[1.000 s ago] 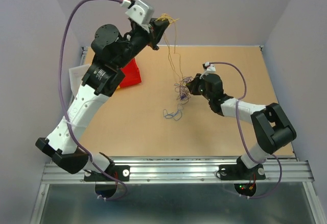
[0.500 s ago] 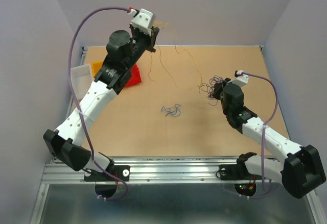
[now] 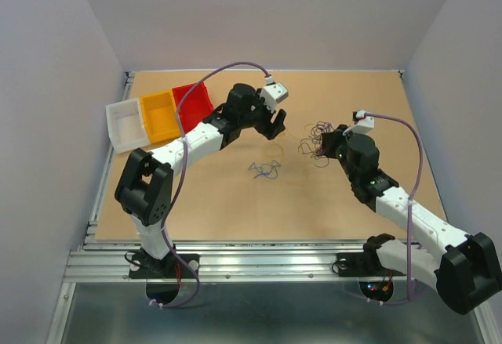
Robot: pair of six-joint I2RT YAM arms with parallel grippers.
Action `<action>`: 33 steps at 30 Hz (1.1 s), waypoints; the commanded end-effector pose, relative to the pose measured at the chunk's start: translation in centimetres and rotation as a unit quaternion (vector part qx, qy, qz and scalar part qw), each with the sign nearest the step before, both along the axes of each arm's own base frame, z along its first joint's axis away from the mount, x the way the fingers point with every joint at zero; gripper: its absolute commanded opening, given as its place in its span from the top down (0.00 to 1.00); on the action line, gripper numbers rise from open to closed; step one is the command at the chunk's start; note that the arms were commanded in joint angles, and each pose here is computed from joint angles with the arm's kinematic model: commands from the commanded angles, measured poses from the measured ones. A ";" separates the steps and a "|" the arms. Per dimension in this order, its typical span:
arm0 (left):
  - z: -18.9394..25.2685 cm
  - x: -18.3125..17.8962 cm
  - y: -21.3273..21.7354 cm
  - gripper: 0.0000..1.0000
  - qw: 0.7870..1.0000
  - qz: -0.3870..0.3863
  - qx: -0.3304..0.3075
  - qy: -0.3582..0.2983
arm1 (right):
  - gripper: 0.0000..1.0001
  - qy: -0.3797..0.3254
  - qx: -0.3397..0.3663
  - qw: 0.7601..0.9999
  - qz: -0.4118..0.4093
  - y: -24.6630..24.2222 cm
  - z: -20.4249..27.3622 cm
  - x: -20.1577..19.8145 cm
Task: Untangle the cables
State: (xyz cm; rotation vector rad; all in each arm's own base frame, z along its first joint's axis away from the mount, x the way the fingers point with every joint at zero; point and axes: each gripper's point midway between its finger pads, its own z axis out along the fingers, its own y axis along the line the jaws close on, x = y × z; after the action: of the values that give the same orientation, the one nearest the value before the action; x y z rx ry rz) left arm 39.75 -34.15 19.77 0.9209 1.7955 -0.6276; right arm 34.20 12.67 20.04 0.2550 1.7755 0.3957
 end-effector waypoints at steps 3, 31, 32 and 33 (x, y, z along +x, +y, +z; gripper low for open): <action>4.5 -4.5 -2.3 0.19 0.987 -0.137 -0.055 -0.066 | 0.99 -0.089 0.020 0.976 0.197 6.0 3.0 -2.6; 2.7 -4.6 -3.6 1.00 0.985 -0.148 -0.090 -0.022 | 0.91 -0.122 0.073 0.959 0.245 7.6 5.0 -4.0; 2.8 -3.4 -3.0 1.00 0.987 -0.125 -0.095 -0.021 | 0.91 -0.107 0.066 0.970 0.207 6.4 4.4 -3.6; 3.0 -2.5 -2.3 1.00 0.988 -0.111 -0.102 -0.016 | 0.91 -0.100 0.062 0.975 0.188 5.7 4.2 -3.3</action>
State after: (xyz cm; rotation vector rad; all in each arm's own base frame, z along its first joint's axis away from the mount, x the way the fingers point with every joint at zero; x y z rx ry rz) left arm 32.45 -38.99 21.09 1.1983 1.5416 -1.0228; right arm 29.66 21.53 24.32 -0.2128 1.5905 0.9294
